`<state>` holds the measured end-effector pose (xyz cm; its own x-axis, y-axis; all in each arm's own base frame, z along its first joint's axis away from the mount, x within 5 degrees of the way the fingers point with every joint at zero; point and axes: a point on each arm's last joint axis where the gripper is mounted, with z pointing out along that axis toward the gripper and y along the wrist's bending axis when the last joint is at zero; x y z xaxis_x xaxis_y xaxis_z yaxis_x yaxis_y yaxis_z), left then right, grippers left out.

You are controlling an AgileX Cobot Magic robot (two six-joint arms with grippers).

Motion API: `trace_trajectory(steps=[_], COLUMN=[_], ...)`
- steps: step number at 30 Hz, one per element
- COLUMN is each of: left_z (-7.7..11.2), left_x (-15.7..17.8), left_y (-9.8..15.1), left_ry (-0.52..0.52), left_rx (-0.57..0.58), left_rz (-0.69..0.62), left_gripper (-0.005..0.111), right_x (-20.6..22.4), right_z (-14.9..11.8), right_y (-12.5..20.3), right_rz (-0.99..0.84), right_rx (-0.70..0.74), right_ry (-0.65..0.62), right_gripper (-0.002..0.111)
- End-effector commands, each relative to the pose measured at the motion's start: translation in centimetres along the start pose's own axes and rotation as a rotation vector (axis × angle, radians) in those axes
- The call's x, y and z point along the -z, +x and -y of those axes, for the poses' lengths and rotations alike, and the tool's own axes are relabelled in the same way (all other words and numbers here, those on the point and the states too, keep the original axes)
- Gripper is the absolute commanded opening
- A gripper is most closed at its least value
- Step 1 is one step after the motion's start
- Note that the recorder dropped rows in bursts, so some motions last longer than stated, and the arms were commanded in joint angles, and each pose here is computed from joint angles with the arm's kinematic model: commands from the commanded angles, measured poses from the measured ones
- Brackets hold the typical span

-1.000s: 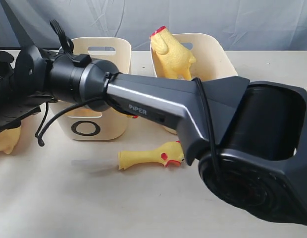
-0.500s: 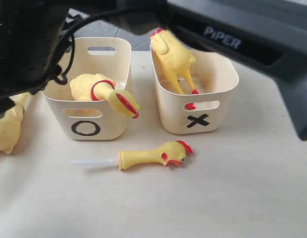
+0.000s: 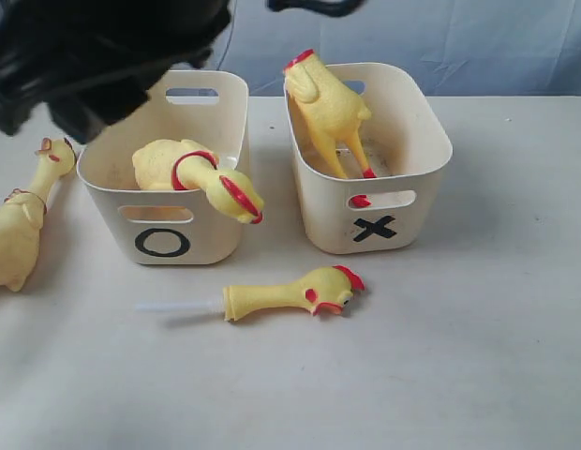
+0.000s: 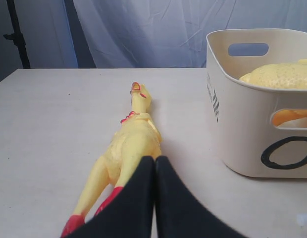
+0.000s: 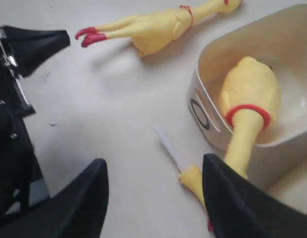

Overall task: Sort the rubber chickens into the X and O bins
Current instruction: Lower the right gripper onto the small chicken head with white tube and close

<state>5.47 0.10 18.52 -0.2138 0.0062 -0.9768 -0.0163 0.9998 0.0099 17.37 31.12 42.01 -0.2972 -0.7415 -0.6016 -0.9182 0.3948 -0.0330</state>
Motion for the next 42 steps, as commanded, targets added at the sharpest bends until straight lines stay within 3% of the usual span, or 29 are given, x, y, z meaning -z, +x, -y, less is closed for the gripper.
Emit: trace_trajectory(steps=[1, 10, 14, 19, 30, 42], left_z=[0.0, 0.0, 0.0, 0.0, 0.0, 0.0], left_x=[0.0, 0.0, 0.0, 0.0, 0.0, 0.0], left_y=[-0.2, -0.2, -0.2, -0.2, -0.2, -0.2], left_ry=[-0.001, -0.001, -0.001, -0.001, -0.001, -0.001], left_rx=[0.001, 0.001, 0.001, 0.001, 0.001, 0.001], left_rz=[0.019, 0.019, 0.019, 0.019, 0.019, 0.019], left_gripper=[0.0, 0.0, 0.0, 0.0, 0.0, 0.0], right_x=[0.5, -4.1, -6.5, -8.5, -15.2, -18.6], right_z=[0.6, 0.7, 1.4, 1.5, 1.4, 2.0], right_y=[3.8, 13.4, 15.4, 16.1, 16.7, 17.2], right_rz=[-0.101, -0.457, -0.459, -0.344, -0.256, -0.27], right_rx=[0.037, 0.106, 0.198, 0.275, 0.21, 0.386], right_ry=[0.089, 0.14, 0.211, 0.236, 0.22, 0.262], right_gripper=[0.054, 0.054, 0.054, 0.054, 0.054, 0.053])
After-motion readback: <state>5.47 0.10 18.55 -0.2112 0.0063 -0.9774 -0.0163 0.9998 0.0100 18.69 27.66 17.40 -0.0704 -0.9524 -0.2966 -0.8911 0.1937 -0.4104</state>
